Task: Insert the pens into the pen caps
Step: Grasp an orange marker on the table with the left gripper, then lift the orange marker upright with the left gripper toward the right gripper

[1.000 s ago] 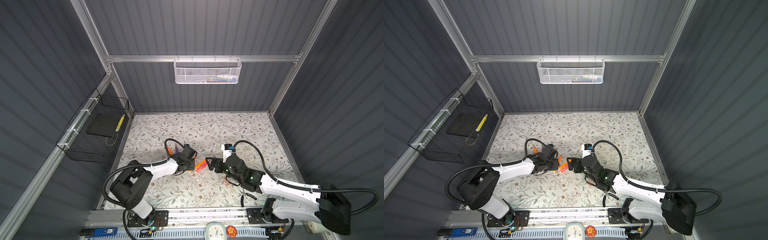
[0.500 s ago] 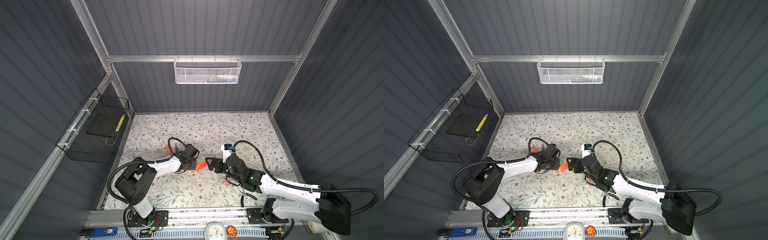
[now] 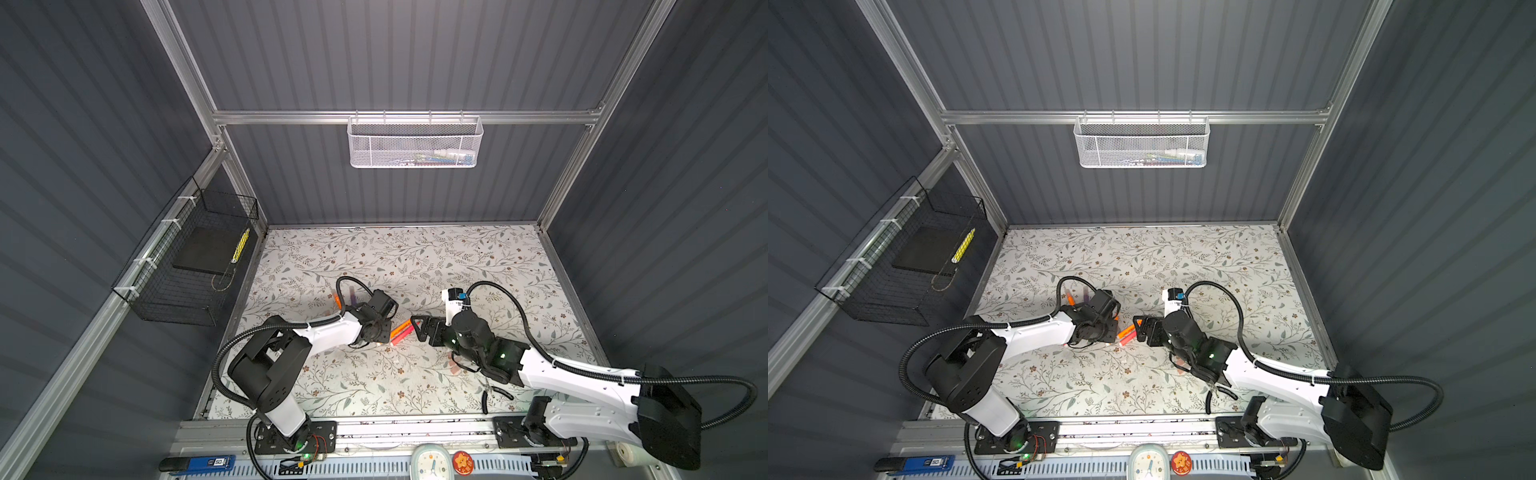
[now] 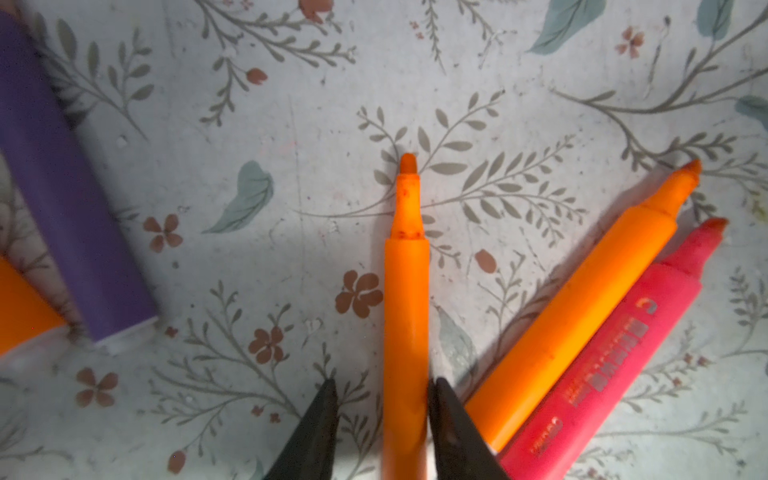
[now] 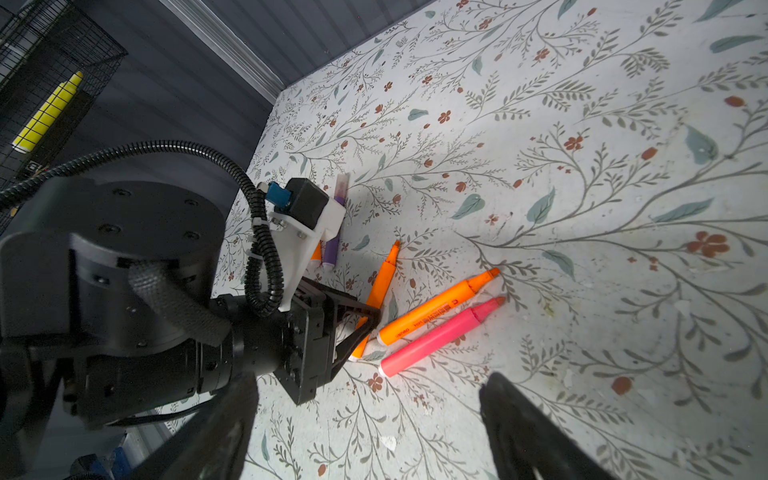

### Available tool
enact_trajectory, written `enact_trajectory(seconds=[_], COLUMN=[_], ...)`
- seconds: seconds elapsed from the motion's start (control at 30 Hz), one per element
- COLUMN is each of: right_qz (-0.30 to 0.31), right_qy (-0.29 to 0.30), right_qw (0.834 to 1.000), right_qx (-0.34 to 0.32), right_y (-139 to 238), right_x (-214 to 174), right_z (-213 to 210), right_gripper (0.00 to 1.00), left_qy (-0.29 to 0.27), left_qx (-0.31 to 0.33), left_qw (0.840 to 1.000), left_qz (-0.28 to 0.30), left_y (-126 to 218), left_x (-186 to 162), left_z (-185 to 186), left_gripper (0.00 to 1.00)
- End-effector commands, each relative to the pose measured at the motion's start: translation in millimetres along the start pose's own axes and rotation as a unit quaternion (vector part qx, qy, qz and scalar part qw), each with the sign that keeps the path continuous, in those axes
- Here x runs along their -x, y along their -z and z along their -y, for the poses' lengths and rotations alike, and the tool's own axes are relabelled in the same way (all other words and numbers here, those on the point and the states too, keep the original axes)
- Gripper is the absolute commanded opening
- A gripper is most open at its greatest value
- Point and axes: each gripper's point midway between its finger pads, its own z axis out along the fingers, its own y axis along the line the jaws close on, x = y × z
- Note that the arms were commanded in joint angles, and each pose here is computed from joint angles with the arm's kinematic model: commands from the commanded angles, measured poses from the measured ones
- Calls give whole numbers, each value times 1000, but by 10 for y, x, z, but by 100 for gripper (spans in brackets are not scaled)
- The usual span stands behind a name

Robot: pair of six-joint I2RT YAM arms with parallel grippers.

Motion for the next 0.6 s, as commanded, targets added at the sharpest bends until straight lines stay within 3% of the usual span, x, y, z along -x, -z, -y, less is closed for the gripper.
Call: enact_trajectory(seconds=[0.0, 0.13, 0.33, 0.57], right_qz=[9, 9, 24, 87], right_qy=[-3, -6, -26, -51], right_qw=[1000, 1000, 999, 994], right_qx=[4, 4, -11, -31], right_y=[3, 10, 35, 208], right_x=[100, 94, 126, 326], right_z=[-67, -57, 34, 216], right_gripper=[86, 86, 87, 94], left_qy=[-12, -9, 4, 29], left_qx=[12, 20, 10, -69], left_qw=[999, 999, 1000, 986], left_qz=[-33, -25, 13, 151], left_y=[-60, -32, 174, 789], left_x=[-165, -140, 122, 1017], left_z=[-43, -73, 4, 410], left_gripper=[28, 13, 8, 5])
